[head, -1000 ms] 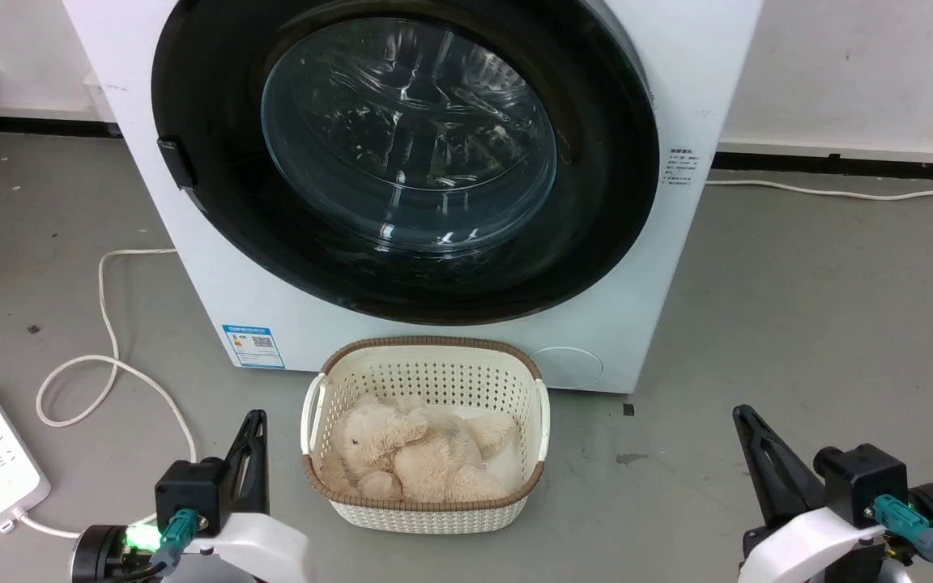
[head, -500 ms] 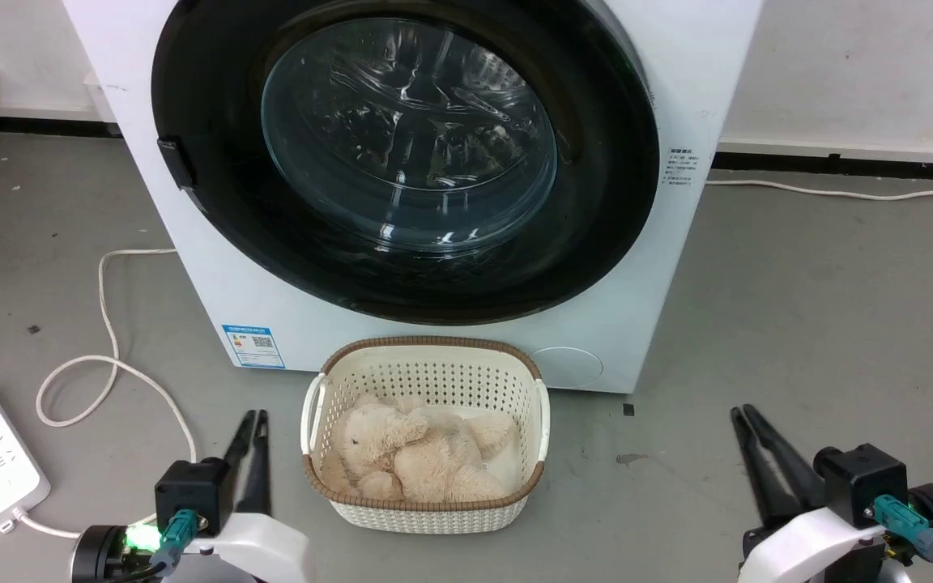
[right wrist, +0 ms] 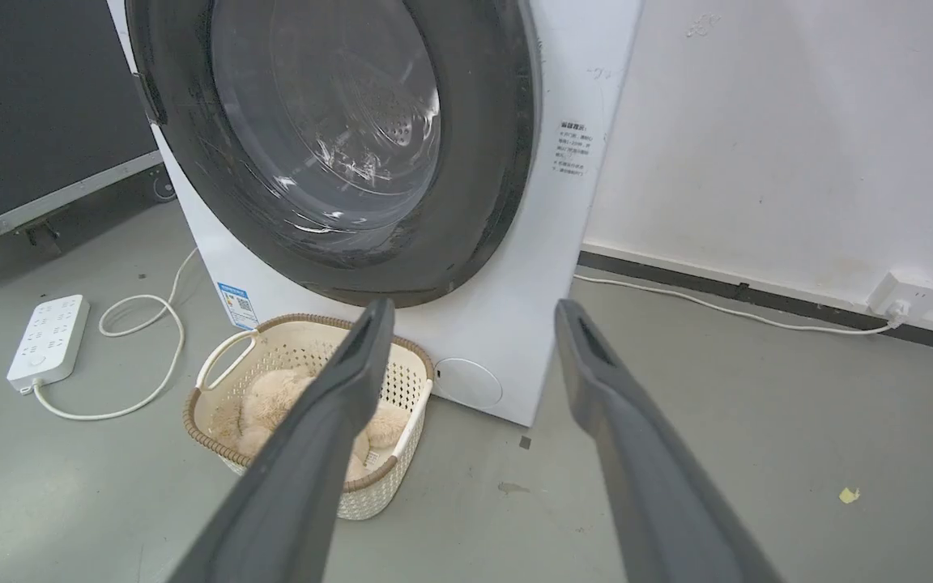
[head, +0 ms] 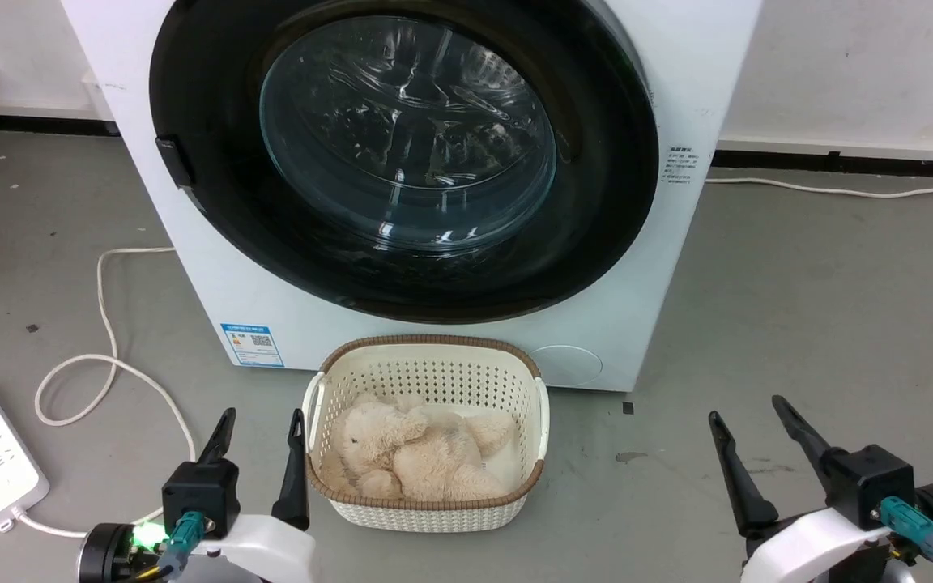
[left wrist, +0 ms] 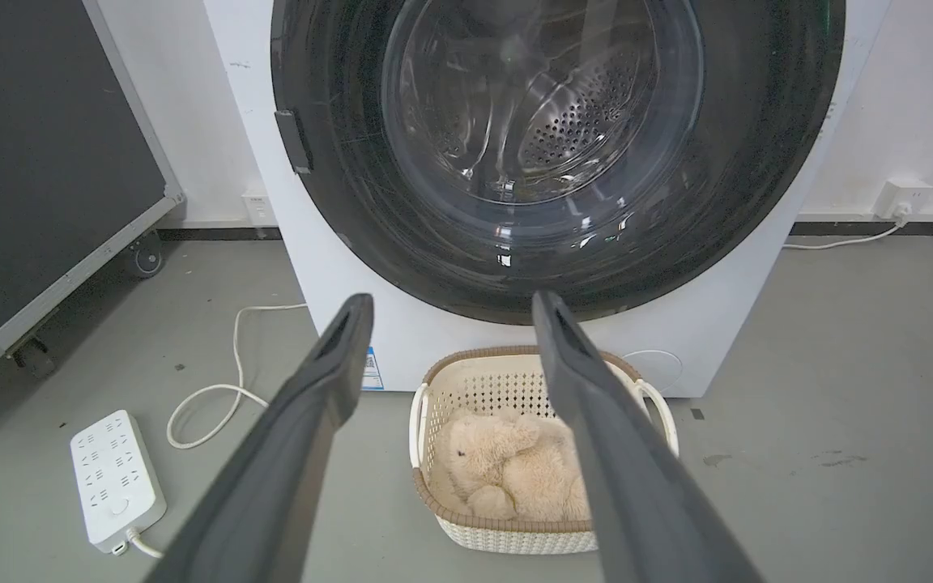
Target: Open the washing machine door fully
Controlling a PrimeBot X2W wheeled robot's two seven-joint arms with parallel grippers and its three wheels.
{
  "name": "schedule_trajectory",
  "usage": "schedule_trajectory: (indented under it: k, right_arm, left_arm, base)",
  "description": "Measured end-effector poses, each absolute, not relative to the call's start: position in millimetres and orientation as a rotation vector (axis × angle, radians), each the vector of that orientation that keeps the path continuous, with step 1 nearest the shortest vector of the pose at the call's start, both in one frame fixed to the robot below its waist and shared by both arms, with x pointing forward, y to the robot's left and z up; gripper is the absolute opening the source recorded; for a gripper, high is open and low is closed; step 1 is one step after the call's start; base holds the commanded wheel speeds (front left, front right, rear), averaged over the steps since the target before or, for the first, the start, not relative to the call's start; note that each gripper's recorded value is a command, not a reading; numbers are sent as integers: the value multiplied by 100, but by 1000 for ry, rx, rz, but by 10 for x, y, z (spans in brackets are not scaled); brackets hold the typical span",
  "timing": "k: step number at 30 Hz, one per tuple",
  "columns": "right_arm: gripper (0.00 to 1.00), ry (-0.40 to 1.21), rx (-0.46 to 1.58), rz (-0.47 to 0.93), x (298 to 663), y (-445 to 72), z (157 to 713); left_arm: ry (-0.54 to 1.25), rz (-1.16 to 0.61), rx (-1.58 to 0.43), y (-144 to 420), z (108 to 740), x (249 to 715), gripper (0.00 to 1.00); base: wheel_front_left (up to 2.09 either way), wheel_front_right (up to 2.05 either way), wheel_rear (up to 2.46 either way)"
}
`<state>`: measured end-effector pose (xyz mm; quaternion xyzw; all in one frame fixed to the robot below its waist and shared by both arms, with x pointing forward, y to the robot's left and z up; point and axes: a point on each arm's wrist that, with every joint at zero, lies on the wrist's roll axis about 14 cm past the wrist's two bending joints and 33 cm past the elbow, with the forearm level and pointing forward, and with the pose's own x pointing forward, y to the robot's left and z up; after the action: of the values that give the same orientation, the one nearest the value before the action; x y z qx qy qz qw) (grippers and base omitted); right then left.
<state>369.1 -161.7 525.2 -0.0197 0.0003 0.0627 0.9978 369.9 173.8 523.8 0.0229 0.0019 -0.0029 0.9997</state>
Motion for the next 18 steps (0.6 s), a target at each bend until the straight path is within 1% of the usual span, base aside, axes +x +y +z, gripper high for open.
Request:
schedule_trajectory:
  k: [13, 18]
  right_arm:
    - [100, 0, -40, 120, 3753, -1643, 5199]
    - [100, -9, -55, 129, 3849, -1652, 5208]
  left_arm:
    - [8, -17, 45, 1686, 5166, 3743, 100]
    - [14, -24, 43, 1653, 5125, 3782, 100]
  base:
    - [0, 0, 0]
    - [0, 0, 0]
